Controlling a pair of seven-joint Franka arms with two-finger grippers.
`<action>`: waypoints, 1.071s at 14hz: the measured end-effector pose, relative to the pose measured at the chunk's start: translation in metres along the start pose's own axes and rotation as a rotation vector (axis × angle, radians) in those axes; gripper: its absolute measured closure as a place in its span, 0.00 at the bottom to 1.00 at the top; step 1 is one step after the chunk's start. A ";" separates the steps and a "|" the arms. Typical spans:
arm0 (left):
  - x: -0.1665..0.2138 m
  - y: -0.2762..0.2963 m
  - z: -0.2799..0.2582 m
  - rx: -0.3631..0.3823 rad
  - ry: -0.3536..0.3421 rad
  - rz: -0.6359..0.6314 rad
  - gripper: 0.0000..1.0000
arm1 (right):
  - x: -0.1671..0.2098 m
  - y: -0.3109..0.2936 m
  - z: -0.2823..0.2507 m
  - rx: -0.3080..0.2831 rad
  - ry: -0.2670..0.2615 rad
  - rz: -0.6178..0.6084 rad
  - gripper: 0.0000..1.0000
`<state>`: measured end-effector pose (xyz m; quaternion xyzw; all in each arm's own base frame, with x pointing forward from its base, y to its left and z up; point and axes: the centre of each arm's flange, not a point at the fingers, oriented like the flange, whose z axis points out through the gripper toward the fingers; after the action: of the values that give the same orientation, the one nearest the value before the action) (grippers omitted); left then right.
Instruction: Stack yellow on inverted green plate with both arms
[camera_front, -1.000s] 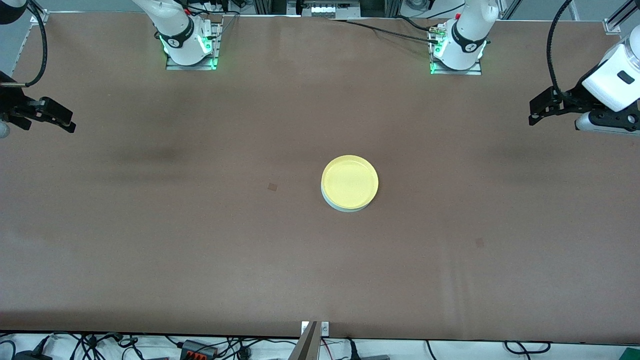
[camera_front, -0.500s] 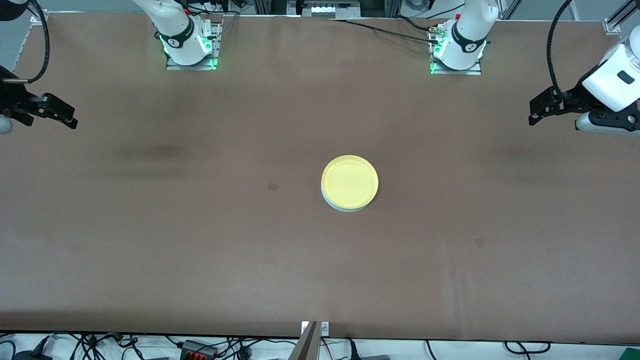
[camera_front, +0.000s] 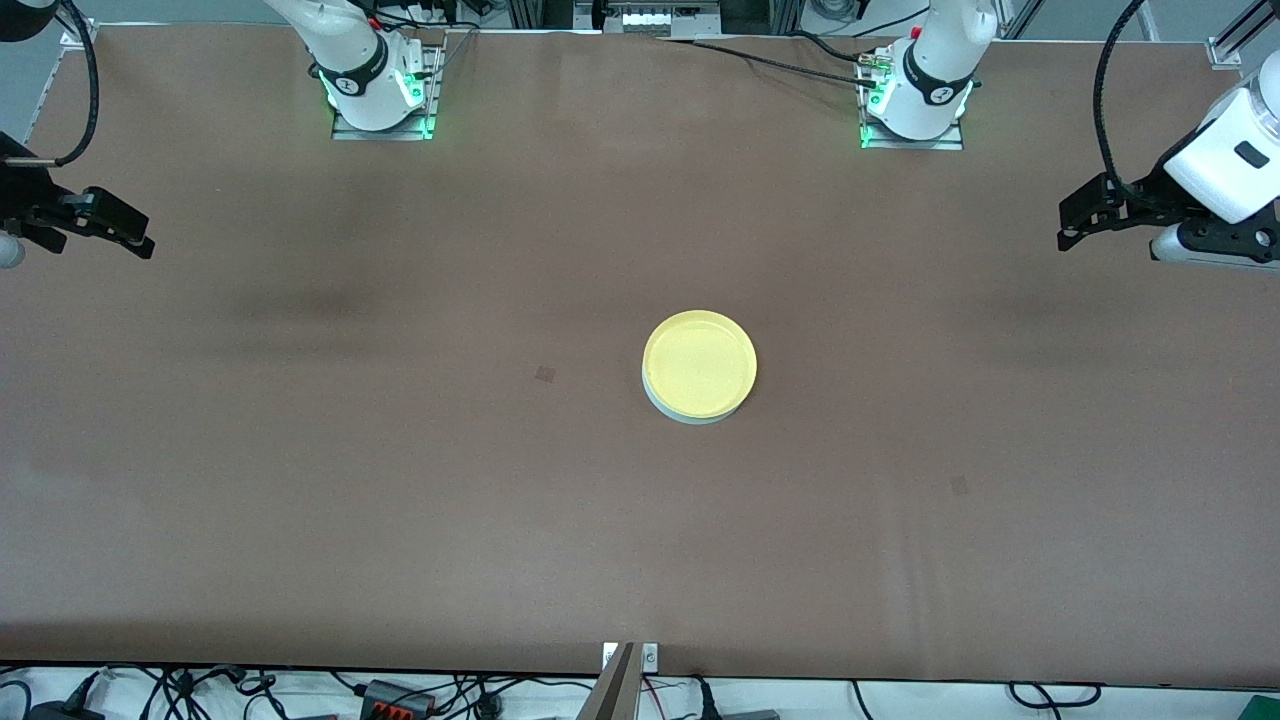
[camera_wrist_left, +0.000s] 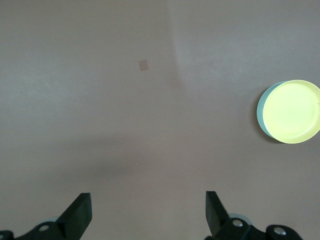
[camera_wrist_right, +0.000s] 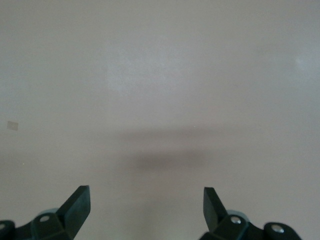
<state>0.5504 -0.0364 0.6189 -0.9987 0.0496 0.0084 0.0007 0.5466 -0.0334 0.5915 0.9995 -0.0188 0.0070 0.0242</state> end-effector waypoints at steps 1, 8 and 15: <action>0.000 0.000 0.000 0.000 0.000 0.000 0.00 | 0.000 0.000 0.000 0.000 0.003 0.000 0.00; 0.000 0.000 0.000 0.000 0.000 0.000 0.00 | 0.002 0.000 0.000 0.000 0.013 0.000 0.00; 0.000 0.000 0.000 0.000 0.000 0.000 0.00 | 0.002 0.000 -0.001 0.000 0.020 -0.001 0.00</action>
<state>0.5504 -0.0364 0.6189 -0.9987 0.0496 0.0085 0.0007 0.5489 -0.0330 0.5921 0.9994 -0.0182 0.0171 0.0245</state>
